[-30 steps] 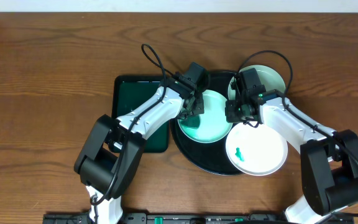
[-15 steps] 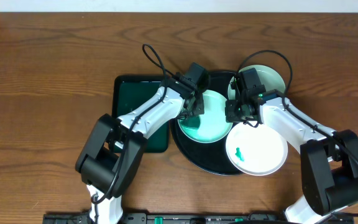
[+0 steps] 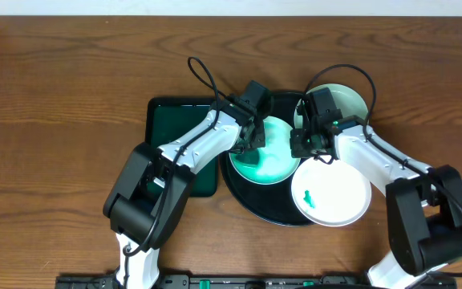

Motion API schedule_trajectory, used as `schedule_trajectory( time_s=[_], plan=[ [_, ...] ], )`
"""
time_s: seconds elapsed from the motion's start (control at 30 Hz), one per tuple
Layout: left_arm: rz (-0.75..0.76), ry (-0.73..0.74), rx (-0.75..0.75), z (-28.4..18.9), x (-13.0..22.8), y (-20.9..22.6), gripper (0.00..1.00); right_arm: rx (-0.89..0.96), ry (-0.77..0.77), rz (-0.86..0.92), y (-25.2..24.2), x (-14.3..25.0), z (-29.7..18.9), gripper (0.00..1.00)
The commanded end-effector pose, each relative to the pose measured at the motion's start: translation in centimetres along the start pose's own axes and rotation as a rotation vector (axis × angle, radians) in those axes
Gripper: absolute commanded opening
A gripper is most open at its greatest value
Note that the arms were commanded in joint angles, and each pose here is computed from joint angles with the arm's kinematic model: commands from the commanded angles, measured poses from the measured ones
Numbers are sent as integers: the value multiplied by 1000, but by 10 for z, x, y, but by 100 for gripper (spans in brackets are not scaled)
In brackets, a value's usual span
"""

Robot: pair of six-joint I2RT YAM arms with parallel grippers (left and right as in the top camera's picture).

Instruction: Clean dirty plates on tray and stack at the side

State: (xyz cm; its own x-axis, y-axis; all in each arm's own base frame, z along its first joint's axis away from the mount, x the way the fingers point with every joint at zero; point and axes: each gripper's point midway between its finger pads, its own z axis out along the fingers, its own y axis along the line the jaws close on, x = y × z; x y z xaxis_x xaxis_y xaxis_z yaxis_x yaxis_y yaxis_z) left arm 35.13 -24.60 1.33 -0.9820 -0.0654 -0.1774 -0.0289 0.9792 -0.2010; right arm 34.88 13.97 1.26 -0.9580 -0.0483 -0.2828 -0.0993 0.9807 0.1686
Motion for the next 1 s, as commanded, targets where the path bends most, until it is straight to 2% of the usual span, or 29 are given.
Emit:
schedule_trajectory(
  time_s=[0.0, 0.4, 0.53, 0.7, 0.83, 0.97],
  plan=[
    [22, 146, -15, 33, 37, 8, 7, -5, 34, -26, 4, 9, 12, 1],
    [47, 248, 239, 13, 48, -42, 8, -32, 39, -26, 9, 9, 12, 1],
    [64, 190, 284, -11, 34, -55, 7, -32, 39, -26, 9, 9, 12, 1],
    [99, 49, 300, -54, 11, -62, 7, -32, 39, -26, 9, 9, 12, 1],
    [146, -101, 232, -81, -11, -52, 7, -31, 40, -26, 9, 10, 12, 1],
    [144, -185, 134, -86, -25, -36, 7, -31, 40, -26, 9, 10, 12, 1]
  ],
)
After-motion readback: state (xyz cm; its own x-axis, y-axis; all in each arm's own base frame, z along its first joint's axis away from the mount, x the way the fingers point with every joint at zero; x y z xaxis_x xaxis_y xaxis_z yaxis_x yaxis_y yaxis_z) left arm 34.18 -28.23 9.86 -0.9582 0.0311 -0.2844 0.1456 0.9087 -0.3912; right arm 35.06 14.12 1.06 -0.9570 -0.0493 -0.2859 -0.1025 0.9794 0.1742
